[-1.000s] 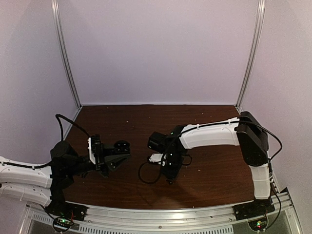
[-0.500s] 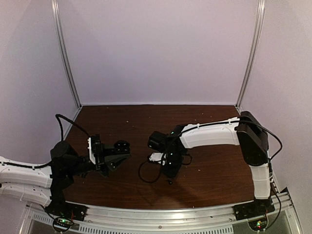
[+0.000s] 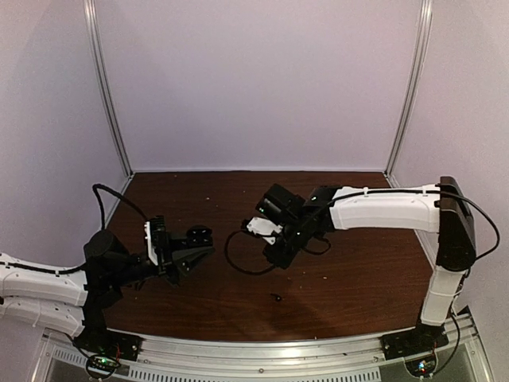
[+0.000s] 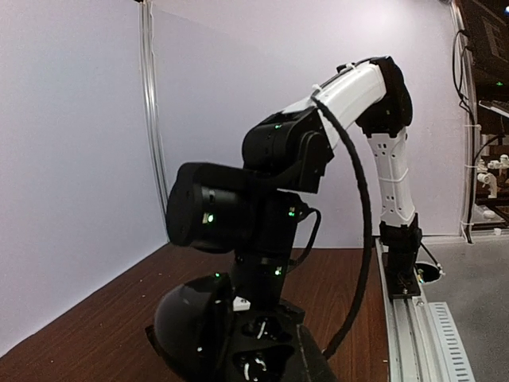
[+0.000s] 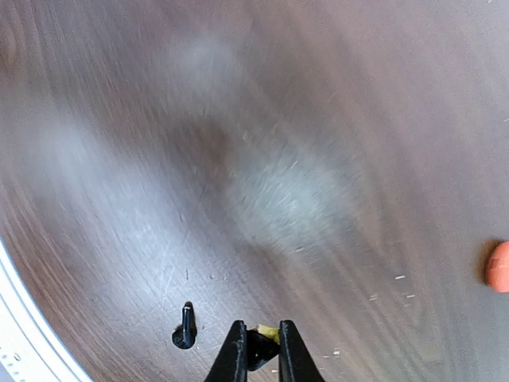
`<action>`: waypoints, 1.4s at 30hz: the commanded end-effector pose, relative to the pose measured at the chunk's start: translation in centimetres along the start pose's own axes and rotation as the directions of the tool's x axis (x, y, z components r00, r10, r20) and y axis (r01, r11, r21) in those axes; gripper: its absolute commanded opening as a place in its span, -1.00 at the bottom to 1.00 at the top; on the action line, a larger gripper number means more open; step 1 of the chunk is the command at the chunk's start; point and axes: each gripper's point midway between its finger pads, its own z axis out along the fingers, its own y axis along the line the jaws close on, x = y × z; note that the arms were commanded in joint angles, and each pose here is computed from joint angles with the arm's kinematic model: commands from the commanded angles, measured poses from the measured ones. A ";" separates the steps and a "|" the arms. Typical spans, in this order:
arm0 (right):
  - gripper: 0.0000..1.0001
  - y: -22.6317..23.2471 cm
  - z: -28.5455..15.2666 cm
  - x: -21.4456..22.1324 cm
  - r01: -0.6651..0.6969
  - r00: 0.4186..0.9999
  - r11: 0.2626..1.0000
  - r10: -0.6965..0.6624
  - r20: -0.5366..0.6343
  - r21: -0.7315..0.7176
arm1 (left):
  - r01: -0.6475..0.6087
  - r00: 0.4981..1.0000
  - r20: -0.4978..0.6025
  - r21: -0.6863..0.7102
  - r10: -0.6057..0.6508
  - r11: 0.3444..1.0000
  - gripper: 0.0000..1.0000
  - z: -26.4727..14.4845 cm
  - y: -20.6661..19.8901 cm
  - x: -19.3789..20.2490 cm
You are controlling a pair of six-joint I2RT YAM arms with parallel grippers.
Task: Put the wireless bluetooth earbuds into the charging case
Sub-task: Insert the left earbud into the left side groove of the charging case.
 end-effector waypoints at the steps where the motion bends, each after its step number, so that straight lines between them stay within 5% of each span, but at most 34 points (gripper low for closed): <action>1: -0.81 -1.9 -5.9 -4.7 -0.051 0.960 0.996 0.027 0.279 0.079 | 0.017 0.997 0.078 -0.047 -0.013 0.999 -0.71 -0.2 1.2 -1.6; 9: -0.79 -0.7 -19.7 -9.7 -0.022 0.691 1.000 0.016 0.723 -0.002 | 0.064 0.990 0.129 -0.075 -0.054 0.995 -0.70 -0.1 2.6 -2.6; 21: -0.79 8.9 -29.8 -11.2 0.264 0.378 0.962 -0.038 0.925 -0.068 | 0.061 0.988 0.142 0.051 -0.068 0.997 -0.71 1.3 1.0 -3.0; 27: -0.79 11.7 -30.3 -12.3 0.322 0.333 0.944 -0.046 0.942 -0.067 | 0.068 0.986 0.146 0.107 -0.083 0.992 -0.72 1.8 0.4 -3.2; 42: -0.79 14.1 -26.2 -14.2 0.347 0.360 0.937 -0.094 0.928 -0.040 | 0.081 0.985 0.144 0.132 -0.100 0.988 -0.72 2.0 0.0 -3.1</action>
